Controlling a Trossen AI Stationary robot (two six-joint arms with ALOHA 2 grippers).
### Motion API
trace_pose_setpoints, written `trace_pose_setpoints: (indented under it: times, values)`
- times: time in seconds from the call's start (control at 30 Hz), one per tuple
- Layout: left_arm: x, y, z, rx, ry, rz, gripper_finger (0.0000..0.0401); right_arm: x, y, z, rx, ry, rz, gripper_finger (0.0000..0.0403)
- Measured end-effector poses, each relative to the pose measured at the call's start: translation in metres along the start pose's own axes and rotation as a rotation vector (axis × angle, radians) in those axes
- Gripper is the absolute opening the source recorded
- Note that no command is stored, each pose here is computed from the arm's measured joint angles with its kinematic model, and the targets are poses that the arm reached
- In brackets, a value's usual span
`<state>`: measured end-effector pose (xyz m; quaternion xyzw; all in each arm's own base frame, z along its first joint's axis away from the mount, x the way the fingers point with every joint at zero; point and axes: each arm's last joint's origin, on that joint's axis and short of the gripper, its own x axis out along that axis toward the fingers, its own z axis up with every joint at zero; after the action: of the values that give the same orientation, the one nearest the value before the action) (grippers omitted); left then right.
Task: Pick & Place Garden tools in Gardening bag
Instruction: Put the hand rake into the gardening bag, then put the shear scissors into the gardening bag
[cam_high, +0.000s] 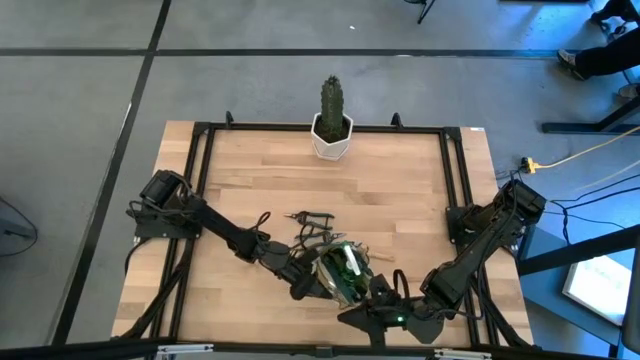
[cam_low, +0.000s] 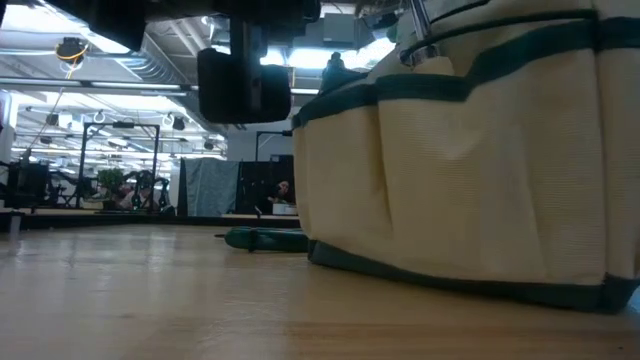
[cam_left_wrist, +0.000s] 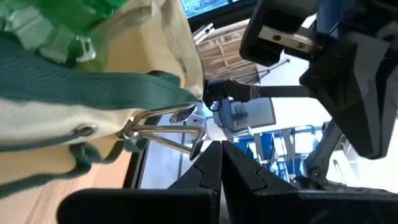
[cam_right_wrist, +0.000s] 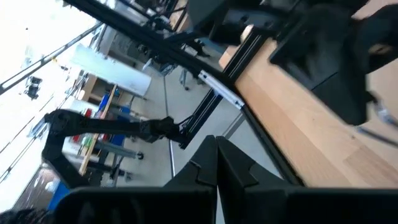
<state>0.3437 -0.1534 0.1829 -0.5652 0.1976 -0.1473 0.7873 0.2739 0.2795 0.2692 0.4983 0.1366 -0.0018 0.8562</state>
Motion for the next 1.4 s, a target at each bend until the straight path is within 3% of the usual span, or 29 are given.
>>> trace_pose_setpoints:
  times: [0.53, 0.73, 0.83, 1.0, 1.23, 1.4]
  values:
    - [-0.001, -0.005, -0.003, 0.033, 0.03, -0.02, 0.0001, 0.004, -0.004, 0.005, 0.027, -0.047, -0.039, 0.0]
    - [-0.005, -0.037, 0.008, 0.148, -0.052, -0.225, 0.0003, 0.003, -0.003, 0.006, 0.027, -0.051, -0.026, 0.0]
    - [-0.005, -0.046, 0.012, 0.152, -0.09, -0.252, 0.0001, 0.001, 0.0, 0.009, 0.019, -0.052, -0.022, 0.0]
    - [-0.01, -0.053, 0.011, 0.199, -0.085, -0.229, 0.0002, -0.011, 0.011, 0.02, -0.077, -0.059, 0.009, 0.0]
    - [-0.011, -0.054, 0.002, 0.233, -0.054, -0.192, 0.0002, -0.039, 0.032, 0.018, -0.356, -0.033, 0.112, 0.0]
    - [-0.011, -0.054, 0.0, 0.256, -0.058, -0.185, 0.0001, -0.045, 0.04, 0.009, -0.374, 0.092, 0.253, 0.0001]
